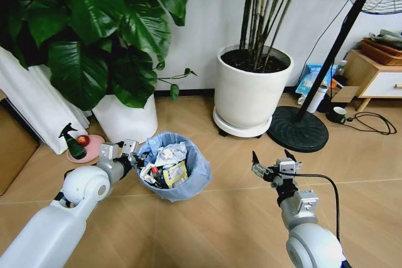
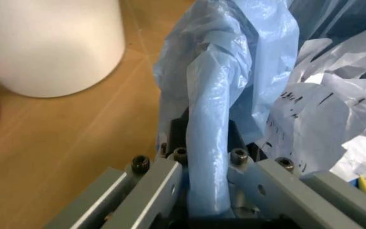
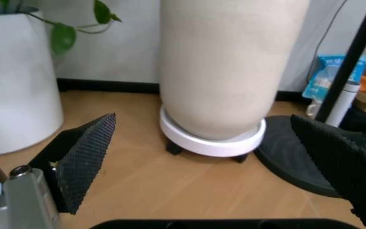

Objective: Pick up the trash bin and place the garbage on the floor into it.

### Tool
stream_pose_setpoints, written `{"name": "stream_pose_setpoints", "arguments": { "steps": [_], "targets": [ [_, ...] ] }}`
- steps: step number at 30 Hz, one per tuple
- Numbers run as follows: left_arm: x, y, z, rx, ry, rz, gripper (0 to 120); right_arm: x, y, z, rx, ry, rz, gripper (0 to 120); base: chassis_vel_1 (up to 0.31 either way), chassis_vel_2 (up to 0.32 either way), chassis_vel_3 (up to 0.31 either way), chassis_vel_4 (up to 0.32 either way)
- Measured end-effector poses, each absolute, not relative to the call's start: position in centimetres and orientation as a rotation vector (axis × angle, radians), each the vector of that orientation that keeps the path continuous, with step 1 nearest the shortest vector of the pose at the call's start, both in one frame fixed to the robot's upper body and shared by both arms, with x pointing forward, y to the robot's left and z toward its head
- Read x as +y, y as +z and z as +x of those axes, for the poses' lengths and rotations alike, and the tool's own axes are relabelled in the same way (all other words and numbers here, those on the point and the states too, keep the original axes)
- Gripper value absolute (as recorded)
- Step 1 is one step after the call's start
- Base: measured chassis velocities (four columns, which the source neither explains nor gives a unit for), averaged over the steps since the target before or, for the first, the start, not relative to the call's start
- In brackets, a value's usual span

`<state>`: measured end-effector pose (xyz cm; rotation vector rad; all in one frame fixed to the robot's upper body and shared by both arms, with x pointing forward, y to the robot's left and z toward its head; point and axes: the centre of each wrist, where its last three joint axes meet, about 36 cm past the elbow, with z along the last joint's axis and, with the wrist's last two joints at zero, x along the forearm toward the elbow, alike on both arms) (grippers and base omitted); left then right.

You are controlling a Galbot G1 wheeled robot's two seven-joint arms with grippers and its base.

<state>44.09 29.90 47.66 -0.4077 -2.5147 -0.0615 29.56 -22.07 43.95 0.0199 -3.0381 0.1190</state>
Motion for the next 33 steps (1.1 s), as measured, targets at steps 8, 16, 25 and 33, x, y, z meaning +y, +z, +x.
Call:
{"name": "stream_pose_setpoints", "arguments": {
  "steps": [8,16,25,33],
  "targets": [
    [29.94,47.65,44.06,-2.515,-0.06,-0.408,0,-22.17,43.98,29.31,-3.028,0.075,0.022,100,0.055,0.067,-0.048,-0.041],
    [29.92,47.54,44.08,-2.513,-0.057,-0.409,0,-22.07,43.96,29.24,-3.023,0.075,0.022,100,0.015,-0.059,-0.016,0.061],
    [29.92,47.42,44.29,-2.51,-0.057,-0.408,0,-22.06,43.67,29.27,-3.015,0.079,0.021,100,0.149,-0.133,-0.146,0.129],
    [29.87,47.31,44.26,-2.508,-0.052,-0.409,0,-21.95,43.4,29.45,-3.012,0.08,0.025,100,0.129,-0.144,-0.14,0.145]
  ]
}}
